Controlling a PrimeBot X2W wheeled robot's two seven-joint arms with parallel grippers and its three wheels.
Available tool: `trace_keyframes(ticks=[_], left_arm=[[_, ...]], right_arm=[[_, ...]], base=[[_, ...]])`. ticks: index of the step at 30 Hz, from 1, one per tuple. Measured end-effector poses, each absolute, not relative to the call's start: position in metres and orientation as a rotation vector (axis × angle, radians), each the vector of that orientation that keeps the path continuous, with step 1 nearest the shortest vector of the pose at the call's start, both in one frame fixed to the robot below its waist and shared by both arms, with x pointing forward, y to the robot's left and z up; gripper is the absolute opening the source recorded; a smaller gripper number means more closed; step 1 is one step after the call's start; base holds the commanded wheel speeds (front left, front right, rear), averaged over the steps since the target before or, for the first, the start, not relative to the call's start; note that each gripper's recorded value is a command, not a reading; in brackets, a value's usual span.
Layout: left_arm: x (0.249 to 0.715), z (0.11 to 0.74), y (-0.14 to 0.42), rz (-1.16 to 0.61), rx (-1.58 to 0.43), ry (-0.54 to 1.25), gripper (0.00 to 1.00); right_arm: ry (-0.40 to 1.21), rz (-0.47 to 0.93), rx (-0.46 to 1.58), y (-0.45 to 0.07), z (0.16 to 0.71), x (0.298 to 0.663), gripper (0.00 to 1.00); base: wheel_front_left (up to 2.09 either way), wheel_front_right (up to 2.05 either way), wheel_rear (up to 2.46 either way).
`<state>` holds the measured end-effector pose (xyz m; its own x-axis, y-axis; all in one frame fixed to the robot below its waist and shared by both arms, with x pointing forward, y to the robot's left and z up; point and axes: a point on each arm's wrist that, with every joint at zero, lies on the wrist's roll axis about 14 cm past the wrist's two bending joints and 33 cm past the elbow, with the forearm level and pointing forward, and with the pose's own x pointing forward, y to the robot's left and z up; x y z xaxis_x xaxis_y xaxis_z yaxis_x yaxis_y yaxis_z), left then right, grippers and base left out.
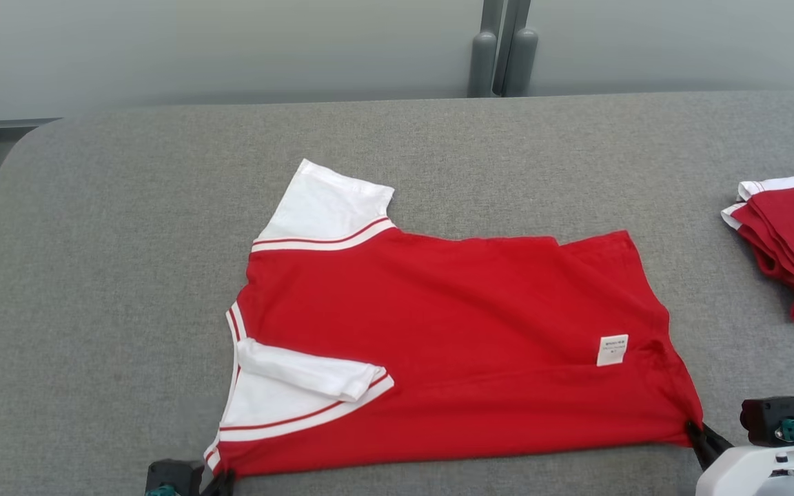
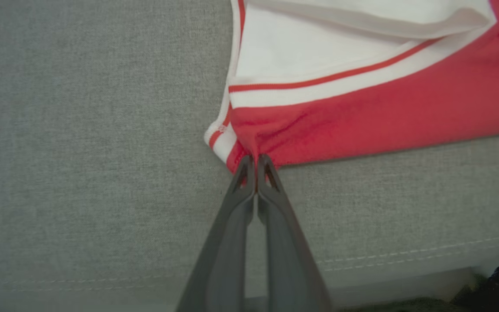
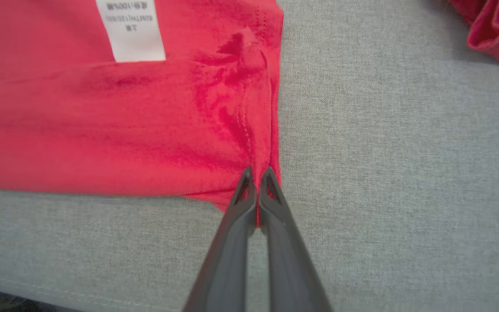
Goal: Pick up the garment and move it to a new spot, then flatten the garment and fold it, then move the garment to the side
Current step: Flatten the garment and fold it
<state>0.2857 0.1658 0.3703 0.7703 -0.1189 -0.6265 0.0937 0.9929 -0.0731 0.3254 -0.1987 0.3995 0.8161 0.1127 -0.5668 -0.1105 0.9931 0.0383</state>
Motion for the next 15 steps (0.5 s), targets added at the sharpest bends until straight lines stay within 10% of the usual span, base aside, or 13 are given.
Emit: trace_keyframes(ticks=[9, 14, 15], left_arm=[[0.271, 0.371, 0.166, -0.103, -0.049, 0.695, 0.0], [0.269, 0.372, 0.167, -0.107, -0.044, 0.687, 0.24], [0.269, 0.372, 0.168, -0.107, -0.043, 0.684, 0.58]], right_arm=[[0.659, 0.112, -0.001, -0.199, 0.393, 0.315, 0.0], [0.68, 0.117, 0.014, -0.195, 0.389, 0.307, 0.0], [0.686, 0.119, 0.02, -0.194, 0.388, 0.305, 0.13]], base=[[0.0, 0.0, 0.0], [0.0, 0.0, 0.0], [0.0, 0.0, 0.0]])
